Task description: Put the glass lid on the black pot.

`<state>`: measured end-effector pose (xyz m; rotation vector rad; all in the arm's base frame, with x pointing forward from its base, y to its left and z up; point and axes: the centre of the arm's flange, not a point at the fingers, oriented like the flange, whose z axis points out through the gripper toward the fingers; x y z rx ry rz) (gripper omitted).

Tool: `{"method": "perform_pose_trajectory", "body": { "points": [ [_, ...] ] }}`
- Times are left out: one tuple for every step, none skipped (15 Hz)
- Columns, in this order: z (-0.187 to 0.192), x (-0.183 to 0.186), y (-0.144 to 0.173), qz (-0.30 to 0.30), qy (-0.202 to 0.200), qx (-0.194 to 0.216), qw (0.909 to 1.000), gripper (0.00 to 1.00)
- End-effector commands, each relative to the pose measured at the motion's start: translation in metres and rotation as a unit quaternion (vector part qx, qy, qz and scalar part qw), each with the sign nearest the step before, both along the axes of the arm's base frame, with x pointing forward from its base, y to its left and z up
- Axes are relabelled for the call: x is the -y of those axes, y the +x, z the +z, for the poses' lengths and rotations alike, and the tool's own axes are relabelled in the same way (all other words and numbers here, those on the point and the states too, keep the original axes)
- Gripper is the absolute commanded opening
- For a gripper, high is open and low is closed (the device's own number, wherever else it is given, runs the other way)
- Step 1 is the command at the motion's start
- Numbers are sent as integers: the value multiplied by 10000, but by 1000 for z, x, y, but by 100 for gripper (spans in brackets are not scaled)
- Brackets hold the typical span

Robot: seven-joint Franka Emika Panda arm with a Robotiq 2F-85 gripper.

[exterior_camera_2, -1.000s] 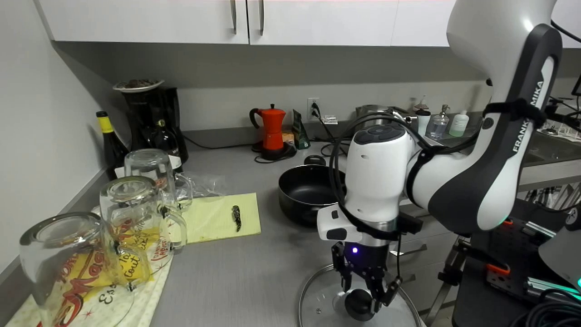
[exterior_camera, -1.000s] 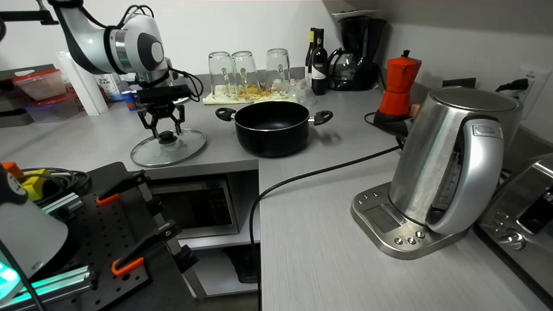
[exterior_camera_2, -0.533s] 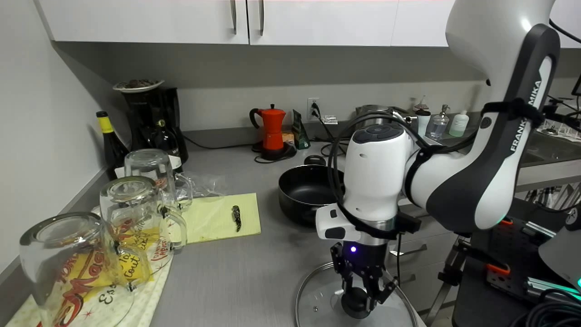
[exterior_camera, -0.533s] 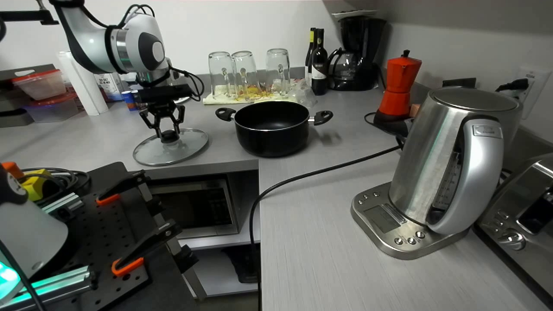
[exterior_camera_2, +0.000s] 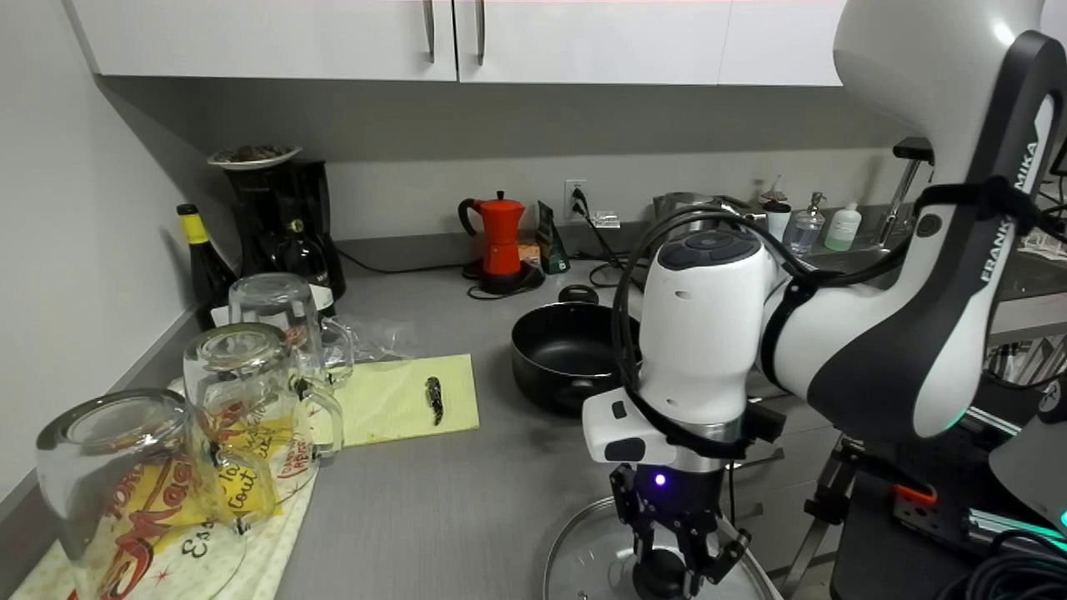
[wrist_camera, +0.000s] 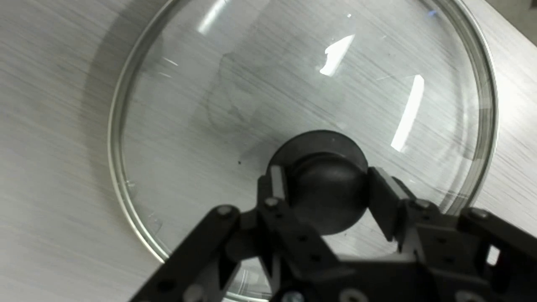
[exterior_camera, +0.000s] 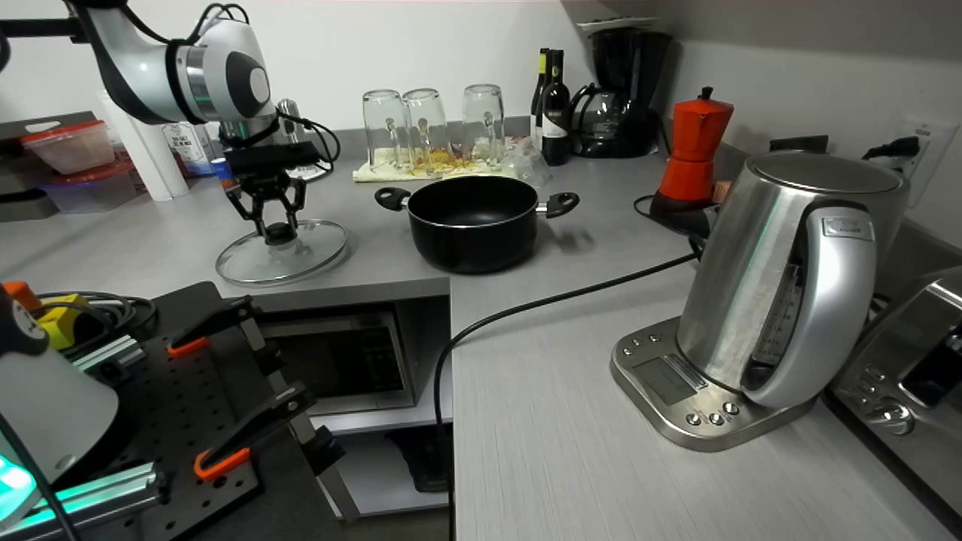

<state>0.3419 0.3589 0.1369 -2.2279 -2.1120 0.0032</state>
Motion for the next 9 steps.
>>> {"method": "perform_pose_trajectory", "body": {
  "points": [
    [26, -20, -15, 123, -137, 151, 9997, 25],
    [30, -24, -18, 157, -191, 187, 9995, 25],
    [33, -27, -20, 187, -238, 224, 9993, 25],
    [39, -31, -22, 181, -287, 259, 9991, 25],
    [44, -33, -24, 184, -315, 293, 9989, 25],
    [50, -35, -26, 184, -354, 355, 9986, 25],
    [56, -37, -26, 180, -377, 383, 9984, 25],
    [64, -38, -26, 165, -377, 460, 9981, 25],
    [69, -39, -26, 142, -374, 500, 9979, 25]
  ]
}}
